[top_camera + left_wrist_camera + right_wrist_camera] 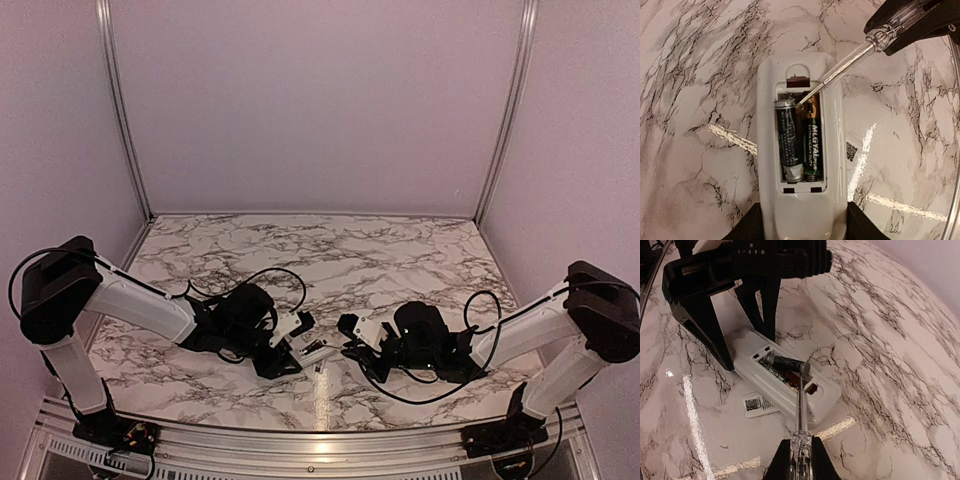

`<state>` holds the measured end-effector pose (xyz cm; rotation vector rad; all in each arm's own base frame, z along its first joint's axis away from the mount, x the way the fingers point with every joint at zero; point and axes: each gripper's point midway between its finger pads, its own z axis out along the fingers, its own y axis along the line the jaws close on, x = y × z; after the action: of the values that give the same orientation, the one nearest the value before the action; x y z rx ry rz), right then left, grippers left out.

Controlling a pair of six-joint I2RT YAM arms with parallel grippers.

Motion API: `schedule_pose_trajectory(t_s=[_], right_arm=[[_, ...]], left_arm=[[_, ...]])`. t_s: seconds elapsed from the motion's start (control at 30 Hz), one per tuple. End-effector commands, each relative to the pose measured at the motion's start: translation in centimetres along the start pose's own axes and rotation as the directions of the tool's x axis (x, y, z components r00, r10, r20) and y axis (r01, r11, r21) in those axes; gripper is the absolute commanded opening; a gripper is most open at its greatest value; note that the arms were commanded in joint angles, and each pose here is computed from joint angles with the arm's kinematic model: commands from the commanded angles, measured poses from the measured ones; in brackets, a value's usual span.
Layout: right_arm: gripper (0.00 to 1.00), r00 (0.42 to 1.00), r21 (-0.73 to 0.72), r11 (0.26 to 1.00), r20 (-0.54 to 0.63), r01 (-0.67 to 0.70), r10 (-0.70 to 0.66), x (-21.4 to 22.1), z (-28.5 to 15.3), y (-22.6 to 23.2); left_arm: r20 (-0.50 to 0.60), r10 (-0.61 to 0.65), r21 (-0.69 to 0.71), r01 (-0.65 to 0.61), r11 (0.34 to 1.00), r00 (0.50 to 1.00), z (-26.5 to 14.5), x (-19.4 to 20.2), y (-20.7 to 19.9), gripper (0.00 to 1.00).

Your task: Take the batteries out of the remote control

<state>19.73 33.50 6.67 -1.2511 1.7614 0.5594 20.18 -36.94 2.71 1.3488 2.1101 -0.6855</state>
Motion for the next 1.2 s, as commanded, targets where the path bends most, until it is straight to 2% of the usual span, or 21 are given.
schedule_pose_trajectory(t_s=[0.0,0.23,0.5,0.77,1.17], right_arm=[[0.0,0.991,-0.097,0.995,0.134,0.037,-0.023,-3.8,0.1,2.3],[0.0,0.995,-0.128,0.991,0.1,0.031,-0.019,-4.5,0.5,3.0],[0.0,0.999,-0.036,0.999,0.035,-0.027,0.028,-4.2,0.6,1.2],[0.0,0.998,0.021,0.998,0.045,-0.052,0.051,-5.5,0.2,0.0],[0.0,0.982,0.226,0.959,0.109,-0.173,0.152,-8.1,-4.6,-3.9]], left_arm=[[0.326,0.104,0.169,-0.167,0.971,0.939,-3.0,-8.6,-4.6,0.0],[0.333,0.09,0.171,-0.154,0.973,0.939,-2.9,-8.8,-4.2,0.0],[0.322,0.089,0.134,-0.138,0.981,0.942,-2.8,-8.6,-3.4,0.0],[0.307,0.089,0.105,-0.127,0.986,0.947,-2.6,-8.4,-2.8,0.0],[0.288,0.115,-0.106,-0.088,0.99,0.951,-2.7,-8.1,0.6,0.0]])
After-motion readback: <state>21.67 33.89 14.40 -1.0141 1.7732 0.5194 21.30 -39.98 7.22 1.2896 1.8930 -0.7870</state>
